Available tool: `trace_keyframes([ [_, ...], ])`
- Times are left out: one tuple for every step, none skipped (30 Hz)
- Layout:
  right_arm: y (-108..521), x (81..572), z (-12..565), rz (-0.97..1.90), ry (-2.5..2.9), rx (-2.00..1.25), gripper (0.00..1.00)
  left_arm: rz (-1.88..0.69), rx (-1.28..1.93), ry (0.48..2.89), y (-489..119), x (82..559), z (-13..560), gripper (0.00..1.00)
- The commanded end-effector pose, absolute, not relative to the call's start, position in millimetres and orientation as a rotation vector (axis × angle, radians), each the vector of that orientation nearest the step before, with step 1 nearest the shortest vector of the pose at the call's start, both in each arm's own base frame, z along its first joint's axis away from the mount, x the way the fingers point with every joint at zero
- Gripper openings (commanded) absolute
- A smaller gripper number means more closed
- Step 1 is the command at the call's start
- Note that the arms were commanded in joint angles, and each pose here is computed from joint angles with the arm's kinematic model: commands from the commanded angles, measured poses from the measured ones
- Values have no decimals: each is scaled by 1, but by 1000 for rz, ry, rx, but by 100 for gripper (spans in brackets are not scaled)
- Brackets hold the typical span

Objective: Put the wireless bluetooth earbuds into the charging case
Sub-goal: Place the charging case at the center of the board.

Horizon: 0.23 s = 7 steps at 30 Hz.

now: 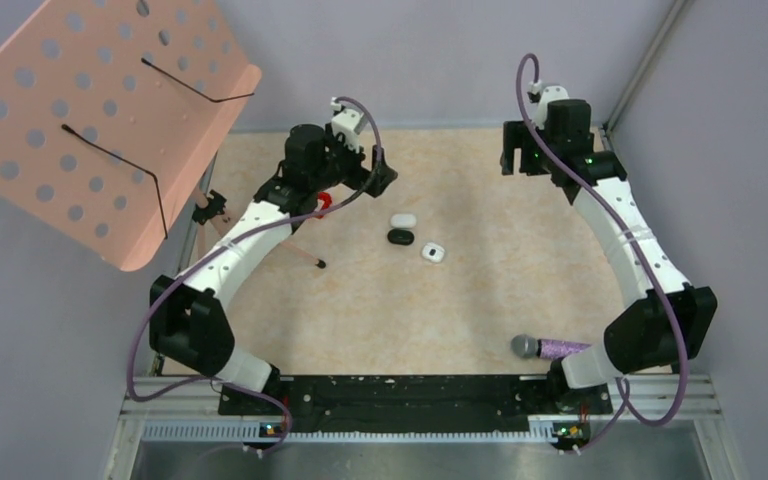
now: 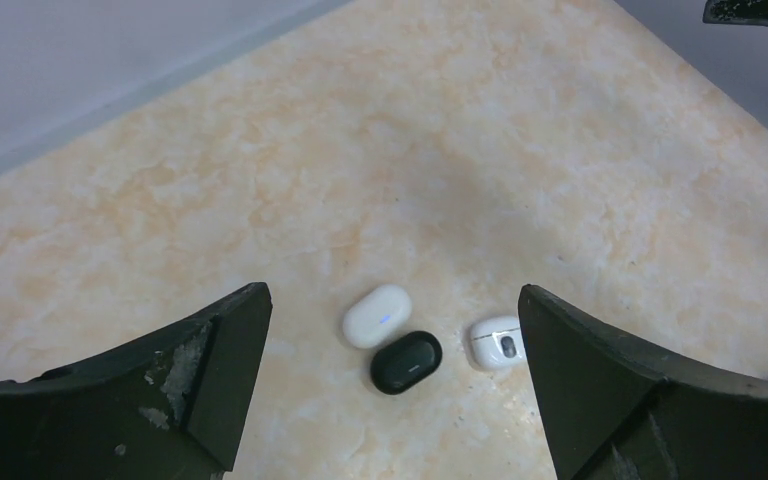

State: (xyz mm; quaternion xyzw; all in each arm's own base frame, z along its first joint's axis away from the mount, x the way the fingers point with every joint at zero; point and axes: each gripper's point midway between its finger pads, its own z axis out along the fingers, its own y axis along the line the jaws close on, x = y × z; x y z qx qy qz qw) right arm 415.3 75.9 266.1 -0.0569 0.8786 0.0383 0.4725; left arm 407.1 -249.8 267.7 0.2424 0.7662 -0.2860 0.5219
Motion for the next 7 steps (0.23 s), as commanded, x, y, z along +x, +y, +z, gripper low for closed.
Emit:
trace_keyframes([
  [79, 424, 322, 142, 1979, -87, 80, -519, 533, 1779, -233, 421, 270, 99],
  [81, 423, 325, 159, 1966, -101, 79, -499, 522, 1777, -230, 422, 272, 99],
  [85, 422, 326, 176, 1955, -125, 77, -485, 517, 1775, -227, 423, 274, 99],
  [89, 421, 324, 194, 1954, -145, 76, -476, 510, 1771, -226, 424, 276, 99],
  [90, 421, 323, 200, 1956, -153, 76, -455, 524, 1762, -224, 424, 277, 99],
  [90, 420, 322, 201, 1956, -154, 78, -449, 524, 1757, -222, 425, 278, 99],
  [89, 420, 322, 198, 1953, -154, 79, -448, 533, 1752, -223, 424, 278, 99],
])
